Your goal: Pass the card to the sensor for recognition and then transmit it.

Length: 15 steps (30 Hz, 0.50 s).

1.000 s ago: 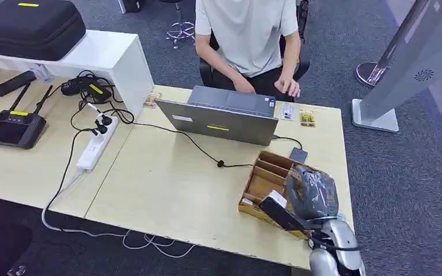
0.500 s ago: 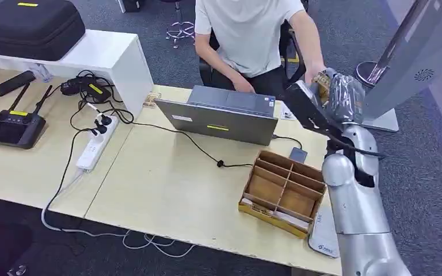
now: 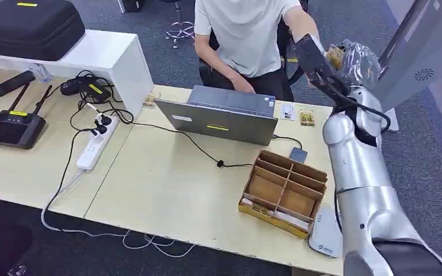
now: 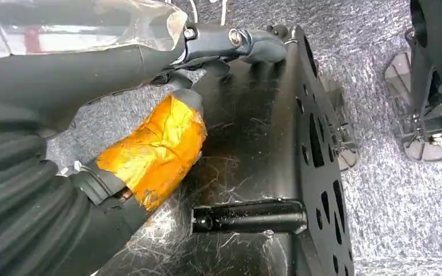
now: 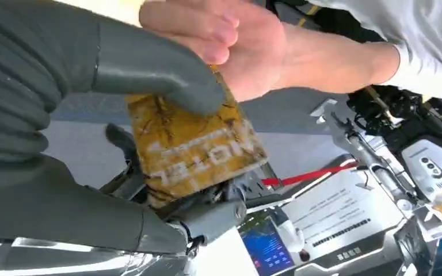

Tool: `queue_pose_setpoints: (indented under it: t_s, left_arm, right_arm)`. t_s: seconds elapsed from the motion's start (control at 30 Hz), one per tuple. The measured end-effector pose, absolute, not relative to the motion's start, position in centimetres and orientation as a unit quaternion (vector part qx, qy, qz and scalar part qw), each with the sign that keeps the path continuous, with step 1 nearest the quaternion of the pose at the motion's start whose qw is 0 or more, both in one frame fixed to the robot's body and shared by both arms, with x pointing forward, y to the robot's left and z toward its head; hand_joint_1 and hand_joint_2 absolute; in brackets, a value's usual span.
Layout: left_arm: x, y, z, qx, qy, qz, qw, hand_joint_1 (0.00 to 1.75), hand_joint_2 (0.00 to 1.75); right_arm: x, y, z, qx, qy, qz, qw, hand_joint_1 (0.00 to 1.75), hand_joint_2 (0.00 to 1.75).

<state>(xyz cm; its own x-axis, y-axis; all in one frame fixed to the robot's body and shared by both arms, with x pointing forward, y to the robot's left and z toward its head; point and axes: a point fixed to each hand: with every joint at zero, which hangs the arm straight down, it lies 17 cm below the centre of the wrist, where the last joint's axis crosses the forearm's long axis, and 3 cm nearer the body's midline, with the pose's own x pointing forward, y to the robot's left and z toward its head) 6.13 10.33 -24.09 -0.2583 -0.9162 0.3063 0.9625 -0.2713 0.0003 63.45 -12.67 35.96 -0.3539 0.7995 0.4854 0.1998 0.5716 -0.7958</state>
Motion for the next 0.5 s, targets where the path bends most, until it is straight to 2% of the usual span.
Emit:
queue_pose_setpoints:
  t_s: [0.3, 0.5]
  left_arm:
    - [6.5, 10.5, -24.2, -0.111, -0.097, -0.797, 0.585, 0.0, 1.75]
    - [6.7, 10.6, -24.3, -0.103, -0.098, -0.801, 0.582, 0.0, 1.75]
  right_arm:
    - [64.3, -15.0, 34.1, -0.335, -0.74, 0.315, 0.491, 0.0, 1.75]
    - [65.0, -19.5, 33.3, -0.31, -0.744, 0.25, 0.536, 0.0, 1.75]
